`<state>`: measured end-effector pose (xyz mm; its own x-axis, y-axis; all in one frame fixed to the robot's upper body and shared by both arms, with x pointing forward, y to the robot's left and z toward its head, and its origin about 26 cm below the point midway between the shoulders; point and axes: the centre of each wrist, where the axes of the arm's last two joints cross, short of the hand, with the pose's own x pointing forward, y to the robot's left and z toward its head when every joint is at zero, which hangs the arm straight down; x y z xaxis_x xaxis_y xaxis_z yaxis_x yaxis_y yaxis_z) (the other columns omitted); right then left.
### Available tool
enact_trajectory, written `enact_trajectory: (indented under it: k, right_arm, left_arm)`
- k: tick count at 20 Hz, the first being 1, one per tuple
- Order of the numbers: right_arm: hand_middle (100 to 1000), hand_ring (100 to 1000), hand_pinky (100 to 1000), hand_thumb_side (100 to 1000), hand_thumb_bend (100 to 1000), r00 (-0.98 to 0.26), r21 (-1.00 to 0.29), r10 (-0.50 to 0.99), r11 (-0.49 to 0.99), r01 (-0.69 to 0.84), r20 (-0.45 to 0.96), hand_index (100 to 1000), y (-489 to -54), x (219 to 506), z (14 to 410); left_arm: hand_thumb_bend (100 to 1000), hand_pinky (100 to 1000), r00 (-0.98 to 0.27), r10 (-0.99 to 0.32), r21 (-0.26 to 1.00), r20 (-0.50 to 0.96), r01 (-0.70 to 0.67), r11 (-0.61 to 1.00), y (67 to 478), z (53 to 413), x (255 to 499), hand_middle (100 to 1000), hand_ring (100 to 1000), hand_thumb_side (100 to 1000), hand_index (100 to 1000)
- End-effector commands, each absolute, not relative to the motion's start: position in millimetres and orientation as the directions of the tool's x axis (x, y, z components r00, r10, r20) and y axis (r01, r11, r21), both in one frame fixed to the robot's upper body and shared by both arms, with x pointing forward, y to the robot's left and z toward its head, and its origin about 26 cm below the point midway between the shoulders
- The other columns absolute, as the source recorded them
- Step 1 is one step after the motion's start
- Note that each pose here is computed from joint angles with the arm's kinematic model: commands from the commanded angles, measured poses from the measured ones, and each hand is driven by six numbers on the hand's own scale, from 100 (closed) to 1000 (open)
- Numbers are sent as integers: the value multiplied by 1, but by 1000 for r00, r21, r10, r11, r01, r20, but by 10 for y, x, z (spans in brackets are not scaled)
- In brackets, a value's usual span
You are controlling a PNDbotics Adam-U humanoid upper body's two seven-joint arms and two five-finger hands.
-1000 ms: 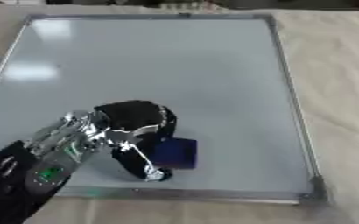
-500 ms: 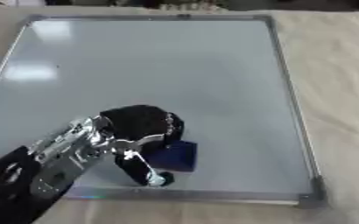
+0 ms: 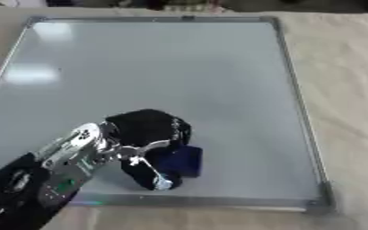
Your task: Wipe the whiteboard clean with a brush.
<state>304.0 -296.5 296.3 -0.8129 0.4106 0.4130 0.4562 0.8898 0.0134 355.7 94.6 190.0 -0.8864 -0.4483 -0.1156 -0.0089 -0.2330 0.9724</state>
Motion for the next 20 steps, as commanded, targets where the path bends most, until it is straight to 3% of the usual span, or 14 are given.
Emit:
enact_trajectory:
  k: [1, 10, 20]
  right_arm:
    - [712, 856, 856, 1000, 100, -825, 9, 410, 894, 448, 390, 842, -2958, 3006, 3028]
    - [711, 856, 857, 1000, 100, -828, 11, 401, 898, 440, 391, 843, -2955, 3006, 3028]
    - [710, 858, 858, 1000, 100, -829, 13, 399, 899, 438, 392, 844, -2954, 3007, 3028]
  left_arm:
    - [402, 704, -871, -470, 972, -141, -33, -232, 992, 1908, 3608, 659, 699, 295, 100]
    - [429, 702, -871, -464, 968, -160, -46, -249, 1000, 1837, 3650, 659, 701, 283, 100]
    - [308, 648, -857, -494, 975, -145, -38, -220, 1022, 1784, 3709, 473, 593, 278, 100]
